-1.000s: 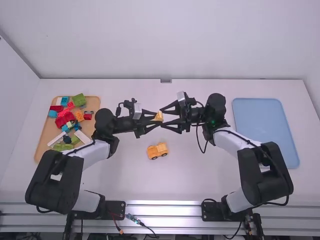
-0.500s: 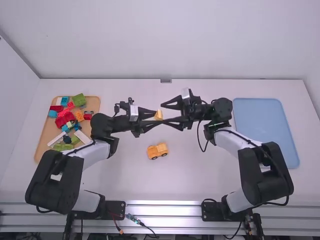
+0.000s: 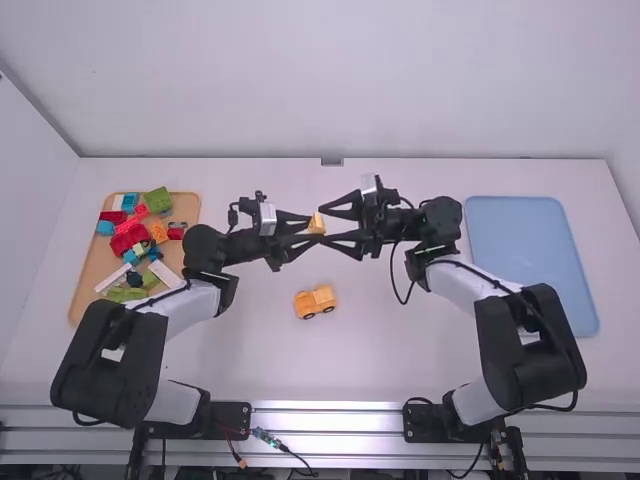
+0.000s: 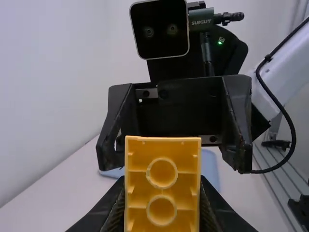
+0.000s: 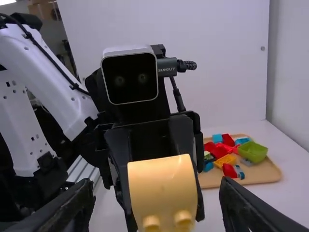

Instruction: Assemble lego blocks to make yellow taxi

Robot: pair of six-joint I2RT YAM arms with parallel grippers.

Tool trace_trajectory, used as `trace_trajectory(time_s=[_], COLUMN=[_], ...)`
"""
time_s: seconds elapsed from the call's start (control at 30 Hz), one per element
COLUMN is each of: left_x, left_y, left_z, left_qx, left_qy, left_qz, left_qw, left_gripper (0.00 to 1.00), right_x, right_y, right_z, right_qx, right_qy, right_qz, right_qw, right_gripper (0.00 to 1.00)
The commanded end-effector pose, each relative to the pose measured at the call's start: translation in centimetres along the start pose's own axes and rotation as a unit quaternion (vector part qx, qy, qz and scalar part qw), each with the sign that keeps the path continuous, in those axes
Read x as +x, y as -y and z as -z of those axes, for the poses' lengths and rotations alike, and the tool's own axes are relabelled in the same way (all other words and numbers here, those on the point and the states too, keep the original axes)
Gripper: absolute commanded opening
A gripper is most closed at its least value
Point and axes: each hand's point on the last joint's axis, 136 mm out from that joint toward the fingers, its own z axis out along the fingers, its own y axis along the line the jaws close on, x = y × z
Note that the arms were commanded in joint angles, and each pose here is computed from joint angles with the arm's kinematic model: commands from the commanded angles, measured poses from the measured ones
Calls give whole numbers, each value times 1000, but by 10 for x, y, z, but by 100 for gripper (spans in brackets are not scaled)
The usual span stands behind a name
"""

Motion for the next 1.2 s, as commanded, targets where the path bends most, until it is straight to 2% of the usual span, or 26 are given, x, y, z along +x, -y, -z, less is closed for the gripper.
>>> trace_trajectory(time_s=[0.0,0.3,0.6,1.17], left_x=[1,-1,-6,-1], left_y=[1,1,3,3], left_z=[-3,-3,-3,-2], left_qx=[0,1,5,3], left_qy=[2,4,11,5], left_qz=[-12,-15,-23,-15], left_qw=[1000,1000,1000,1000], left_gripper=[6,6,5,6], right_x=[-12,-14,-7,-8], right_y=[1,-1,4,3], right_z=[-4,-12,-12,-12], right_qx=[-12,-16,-10,-12], right_qy=[-1,1,-6,-6], right_qz=[14,13,11,14], right_qw=[1000,1000,1000,1000], right_gripper=[65,55,55,32])
